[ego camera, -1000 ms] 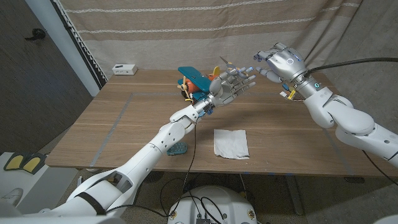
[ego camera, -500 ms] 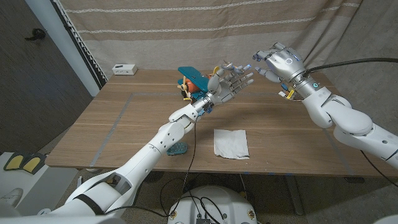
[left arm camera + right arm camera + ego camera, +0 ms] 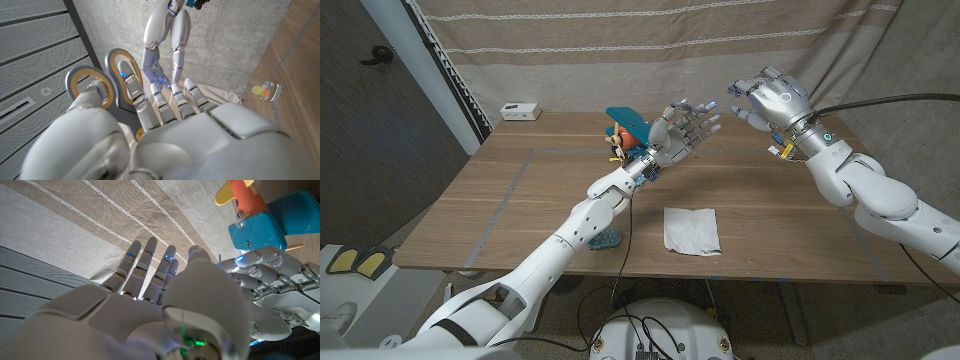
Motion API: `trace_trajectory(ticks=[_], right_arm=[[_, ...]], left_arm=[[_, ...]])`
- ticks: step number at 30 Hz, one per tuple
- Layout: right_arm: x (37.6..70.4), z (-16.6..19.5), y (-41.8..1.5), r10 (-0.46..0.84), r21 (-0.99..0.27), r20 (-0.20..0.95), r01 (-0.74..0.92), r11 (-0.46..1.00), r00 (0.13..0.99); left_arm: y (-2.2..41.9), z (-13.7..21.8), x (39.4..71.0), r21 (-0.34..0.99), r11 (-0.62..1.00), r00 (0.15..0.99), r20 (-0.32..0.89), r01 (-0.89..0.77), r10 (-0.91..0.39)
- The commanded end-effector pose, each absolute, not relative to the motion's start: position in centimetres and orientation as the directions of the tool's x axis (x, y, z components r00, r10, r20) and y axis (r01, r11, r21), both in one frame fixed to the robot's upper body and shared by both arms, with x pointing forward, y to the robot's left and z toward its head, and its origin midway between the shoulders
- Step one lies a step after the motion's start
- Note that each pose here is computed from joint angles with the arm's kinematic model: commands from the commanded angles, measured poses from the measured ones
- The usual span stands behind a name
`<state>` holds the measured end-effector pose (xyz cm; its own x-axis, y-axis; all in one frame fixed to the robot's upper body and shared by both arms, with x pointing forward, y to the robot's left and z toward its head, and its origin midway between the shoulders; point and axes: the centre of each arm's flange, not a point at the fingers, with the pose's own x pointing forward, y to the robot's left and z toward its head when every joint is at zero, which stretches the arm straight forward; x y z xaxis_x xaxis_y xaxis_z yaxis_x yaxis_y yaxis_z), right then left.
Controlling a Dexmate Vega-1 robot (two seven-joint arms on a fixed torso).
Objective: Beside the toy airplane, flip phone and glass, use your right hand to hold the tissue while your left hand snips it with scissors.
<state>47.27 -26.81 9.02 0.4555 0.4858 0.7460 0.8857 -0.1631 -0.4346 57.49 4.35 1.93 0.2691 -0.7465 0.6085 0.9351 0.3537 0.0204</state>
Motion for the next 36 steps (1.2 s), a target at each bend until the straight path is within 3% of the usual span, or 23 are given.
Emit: trace_trajectory(ticks=[1, 15, 36], right_arm=[[47.1, 9.0, -26.7, 0.486, -0.434, 0.747, 0.887, -0.161, 0.454], [47.2, 8.9, -26.7, 0.478, -0.438, 0.750, 0.885, -0.159, 0.457], [46.9, 8.7, -26.7, 0.451, -0.447, 0.761, 0.881, -0.156, 0.467]], left_arm=[[5.1, 2.5, 57.2, 0.050, 0.426, 0.300, 0.636, 0.903, -0.711], [6.5, 3.7, 57.0, 0.141, 0.541, 0.312, 0.685, 0.829, -0.658], [6.0, 5.9, 56.6, 0.181, 0.504, 0.209, 0.756, 0.845, -0.621]])
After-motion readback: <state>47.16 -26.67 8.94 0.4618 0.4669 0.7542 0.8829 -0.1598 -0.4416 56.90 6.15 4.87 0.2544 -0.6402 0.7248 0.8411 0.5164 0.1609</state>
